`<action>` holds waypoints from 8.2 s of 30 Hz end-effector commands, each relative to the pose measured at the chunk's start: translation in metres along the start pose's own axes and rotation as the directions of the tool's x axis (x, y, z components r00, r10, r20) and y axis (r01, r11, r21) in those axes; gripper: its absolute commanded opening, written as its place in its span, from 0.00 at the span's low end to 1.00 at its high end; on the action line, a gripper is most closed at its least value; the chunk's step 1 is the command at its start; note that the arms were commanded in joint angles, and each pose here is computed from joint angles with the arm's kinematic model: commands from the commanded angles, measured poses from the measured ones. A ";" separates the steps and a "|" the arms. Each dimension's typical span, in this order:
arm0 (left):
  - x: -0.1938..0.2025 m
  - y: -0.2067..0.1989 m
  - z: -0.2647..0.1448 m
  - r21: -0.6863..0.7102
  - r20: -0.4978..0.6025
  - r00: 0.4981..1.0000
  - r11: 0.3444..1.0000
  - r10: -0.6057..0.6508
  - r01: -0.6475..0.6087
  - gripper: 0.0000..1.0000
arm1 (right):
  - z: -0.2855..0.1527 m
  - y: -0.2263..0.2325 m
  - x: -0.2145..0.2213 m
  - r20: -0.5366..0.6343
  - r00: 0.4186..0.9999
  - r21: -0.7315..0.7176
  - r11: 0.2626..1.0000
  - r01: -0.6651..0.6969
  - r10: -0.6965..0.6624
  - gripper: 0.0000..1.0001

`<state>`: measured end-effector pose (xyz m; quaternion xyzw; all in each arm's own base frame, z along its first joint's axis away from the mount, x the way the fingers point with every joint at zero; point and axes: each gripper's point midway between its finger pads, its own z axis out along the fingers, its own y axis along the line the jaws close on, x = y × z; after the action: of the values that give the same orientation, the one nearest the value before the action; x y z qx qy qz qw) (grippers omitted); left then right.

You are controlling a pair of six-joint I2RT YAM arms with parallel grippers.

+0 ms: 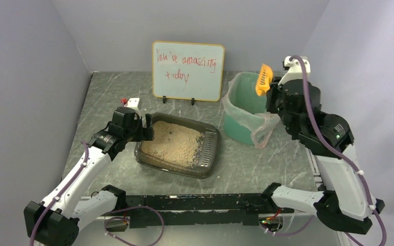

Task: Clean the litter box

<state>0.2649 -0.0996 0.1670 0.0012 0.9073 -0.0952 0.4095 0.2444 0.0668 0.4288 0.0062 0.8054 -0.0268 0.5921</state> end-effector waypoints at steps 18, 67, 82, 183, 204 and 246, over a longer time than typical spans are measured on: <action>0.010 0.006 0.017 -0.040 -0.060 0.998 0.999 0.010 -0.013 0.88 | -0.009 0.175 0.117 -0.397 0.900 -0.643 0.646 -0.412 0.179 0.00; 0.034 0.003 0.040 -0.030 -0.187 0.982 0.999 0.031 -0.037 0.64 | 0.025 0.297 0.303 -0.809 0.560 -0.392 0.544 -0.742 0.180 0.00; 0.036 0.000 0.041 -0.020 -0.194 0.980 0.999 0.038 -0.043 0.57 | 0.036 0.344 0.323 -0.835 0.486 -0.340 0.453 -0.824 0.257 0.00; 0.023 0.000 0.030 -0.027 -0.130 0.991 0.999 0.031 -0.034 0.72 | -0.010 0.168 0.249 -0.646 0.364 -0.523 -0.041 -0.851 0.671 0.00; 0.021 -0.002 0.028 -0.013 -0.117 0.993 0.999 0.031 -0.033 0.72 | -0.027 0.196 0.227 -0.676 0.472 -0.579 -0.012 -0.815 0.567 0.00; 0.021 -0.004 0.027 -0.005 -0.115 0.993 0.999 0.034 -0.035 0.72 | -0.026 0.196 0.211 -0.673 0.495 -0.597 -0.007 -0.802 0.549 0.00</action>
<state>0.2681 -0.1047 0.1256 0.0203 0.9368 -0.0715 0.3418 0.1707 0.2462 0.1926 0.1438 0.6660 0.6559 0.3250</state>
